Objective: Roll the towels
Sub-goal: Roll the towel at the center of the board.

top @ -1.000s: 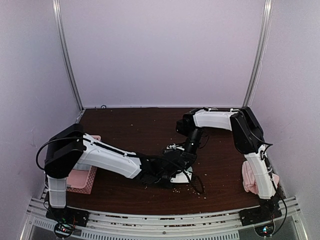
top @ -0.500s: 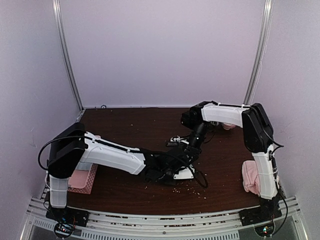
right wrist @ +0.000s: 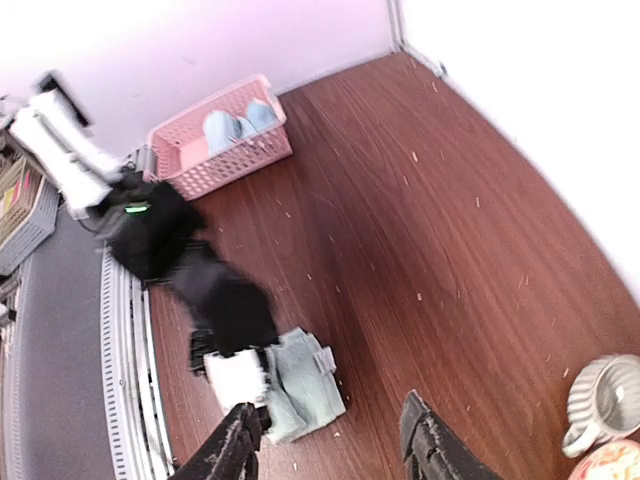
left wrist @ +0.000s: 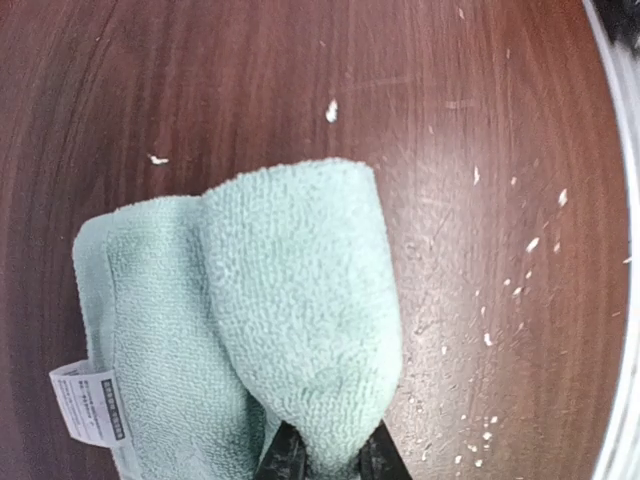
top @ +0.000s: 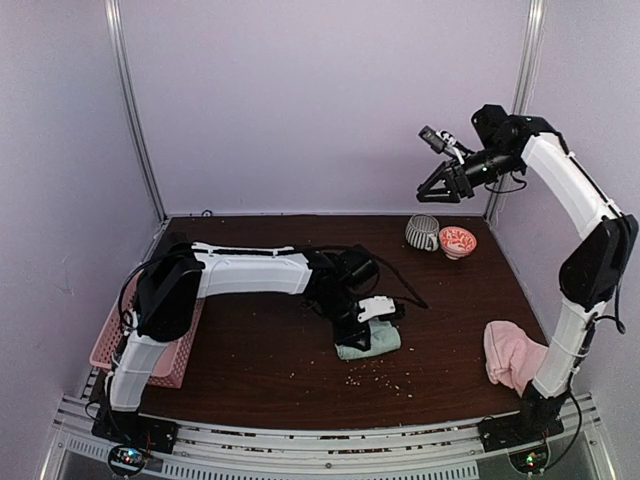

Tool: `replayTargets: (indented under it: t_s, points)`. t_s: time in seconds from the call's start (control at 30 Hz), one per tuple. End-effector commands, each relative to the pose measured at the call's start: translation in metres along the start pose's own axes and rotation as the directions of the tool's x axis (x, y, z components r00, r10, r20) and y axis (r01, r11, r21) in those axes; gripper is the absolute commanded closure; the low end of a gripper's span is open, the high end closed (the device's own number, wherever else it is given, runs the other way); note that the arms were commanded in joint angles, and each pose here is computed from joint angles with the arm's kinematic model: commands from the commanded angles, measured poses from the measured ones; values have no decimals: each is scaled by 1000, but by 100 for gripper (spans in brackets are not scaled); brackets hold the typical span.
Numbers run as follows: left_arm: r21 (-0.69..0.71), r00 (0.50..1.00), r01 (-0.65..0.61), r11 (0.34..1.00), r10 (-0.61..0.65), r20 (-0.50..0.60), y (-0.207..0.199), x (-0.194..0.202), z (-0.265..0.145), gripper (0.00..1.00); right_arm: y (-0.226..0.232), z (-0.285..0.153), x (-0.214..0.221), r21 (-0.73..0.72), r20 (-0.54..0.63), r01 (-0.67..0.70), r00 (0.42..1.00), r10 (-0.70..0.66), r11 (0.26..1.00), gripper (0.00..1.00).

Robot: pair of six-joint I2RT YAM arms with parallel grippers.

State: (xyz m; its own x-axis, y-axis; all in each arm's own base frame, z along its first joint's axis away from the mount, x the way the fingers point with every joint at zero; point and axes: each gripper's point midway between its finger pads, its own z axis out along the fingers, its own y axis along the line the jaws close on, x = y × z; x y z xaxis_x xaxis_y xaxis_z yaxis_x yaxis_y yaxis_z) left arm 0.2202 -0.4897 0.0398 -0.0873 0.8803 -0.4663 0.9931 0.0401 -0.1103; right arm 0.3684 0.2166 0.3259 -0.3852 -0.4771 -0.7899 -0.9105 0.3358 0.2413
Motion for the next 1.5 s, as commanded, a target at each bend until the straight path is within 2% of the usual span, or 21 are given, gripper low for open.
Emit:
replayTargets:
  t_s: [0.0,0.13,0.33,0.4,0.47,0.53,0.63,0.87,1.1,1.13,1.2,1.3,1.4,1.47]
  points:
    - [311,974,226,923,-217,-63,-23,20,16,93,82,-12,-14,-121,76,229,972,-221,966,51]
    - [380,948,310,871,-311,-61,-8,23,19,94,145,16,21,-198,-11,421,902,-432,885,48]
    - [387,918,389,836,-385,-92,14,39,29,94,180,59,90,-309,-216,444,828,-517,841,53]
    - [385,917,393,835,-387,-96,16,43,30,94,169,77,110,-265,-290,460,800,-525,847,54]
    - [381,916,396,835,-389,-99,18,46,32,94,147,99,128,-157,-376,485,776,-506,860,54]
    - [381,914,401,833,-394,-100,20,47,32,94,122,118,146,-54,-452,530,743,-494,846,51]
    - [396,909,410,822,-405,-101,21,49,33,91,97,139,172,4,-536,578,690,-486,816,48]
    - [403,904,419,814,-415,-102,24,51,31,89,83,175,188,32,-564,650,639,-523,759,40]
    - [406,903,421,811,-417,-102,25,53,32,88,68,204,218,10,-601,701,574,-556,713,39]
    - [399,903,423,814,-418,-104,27,54,33,88,66,208,227,-8,-611,699,562,-557,715,40]
    - [384,903,425,820,-416,-109,29,57,33,86,66,213,246,-57,-634,687,536,-558,725,48]
    - [374,911,405,834,-404,-84,32,52,24,78,65,216,265,-97,-658,669,513,-551,737,63]
    - [352,906,386,853,-422,30,41,32,-9,57,68,215,272,-132,-664,642,509,-548,755,75]
    - [343,885,386,856,-449,125,50,24,-31,53,72,214,273,-155,-658,609,524,-541,778,79]
